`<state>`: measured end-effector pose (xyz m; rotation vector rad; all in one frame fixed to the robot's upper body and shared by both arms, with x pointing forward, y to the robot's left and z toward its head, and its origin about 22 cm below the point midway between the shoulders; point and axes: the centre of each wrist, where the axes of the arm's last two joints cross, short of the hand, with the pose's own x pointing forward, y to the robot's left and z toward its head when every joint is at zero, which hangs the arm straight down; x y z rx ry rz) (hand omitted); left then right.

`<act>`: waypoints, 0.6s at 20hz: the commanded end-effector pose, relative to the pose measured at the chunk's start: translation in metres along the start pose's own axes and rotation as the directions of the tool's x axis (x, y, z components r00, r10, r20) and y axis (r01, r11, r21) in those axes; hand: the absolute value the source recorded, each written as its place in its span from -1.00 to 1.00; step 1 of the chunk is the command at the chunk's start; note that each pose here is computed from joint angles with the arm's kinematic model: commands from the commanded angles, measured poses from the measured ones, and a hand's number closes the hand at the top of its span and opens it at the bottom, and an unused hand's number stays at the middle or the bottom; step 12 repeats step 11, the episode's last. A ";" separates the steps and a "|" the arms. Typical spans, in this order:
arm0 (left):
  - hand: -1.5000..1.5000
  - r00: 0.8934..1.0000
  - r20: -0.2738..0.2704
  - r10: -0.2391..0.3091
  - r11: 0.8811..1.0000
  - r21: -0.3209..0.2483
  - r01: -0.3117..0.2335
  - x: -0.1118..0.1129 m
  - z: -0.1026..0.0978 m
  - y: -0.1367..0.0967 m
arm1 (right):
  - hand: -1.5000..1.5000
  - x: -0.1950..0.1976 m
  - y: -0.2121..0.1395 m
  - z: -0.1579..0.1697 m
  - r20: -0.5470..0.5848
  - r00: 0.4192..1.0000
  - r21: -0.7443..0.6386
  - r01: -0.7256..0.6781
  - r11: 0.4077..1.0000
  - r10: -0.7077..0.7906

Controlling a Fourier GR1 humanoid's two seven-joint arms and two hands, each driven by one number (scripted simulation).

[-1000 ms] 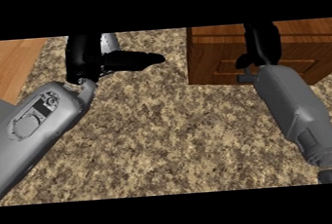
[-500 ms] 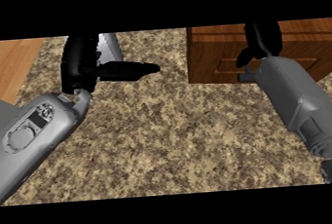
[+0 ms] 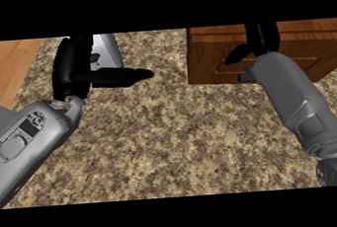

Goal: Pick up the can, place it into the drawer and close the drawer

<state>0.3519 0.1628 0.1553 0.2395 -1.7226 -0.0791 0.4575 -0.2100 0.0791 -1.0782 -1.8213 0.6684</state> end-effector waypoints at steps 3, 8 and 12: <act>-1.00 1.000 -0.017 0.013 1.000 0.002 -0.013 -0.014 0.009 -0.005 | -1.00 0.050 0.012 -0.013 -0.036 0.937 -0.117 0.341 0.933 -0.347; -1.00 0.999 -0.034 -0.014 0.999 0.036 0.016 -0.021 0.011 0.019 | -1.00 0.045 -0.005 -0.026 -0.070 0.858 -0.133 0.498 0.857 -0.509; -1.00 1.000 -0.008 -0.004 0.999 0.046 0.005 -0.011 0.007 0.031 | -1.00 0.041 -0.011 -0.030 -0.073 0.845 -0.130 0.519 0.845 -0.530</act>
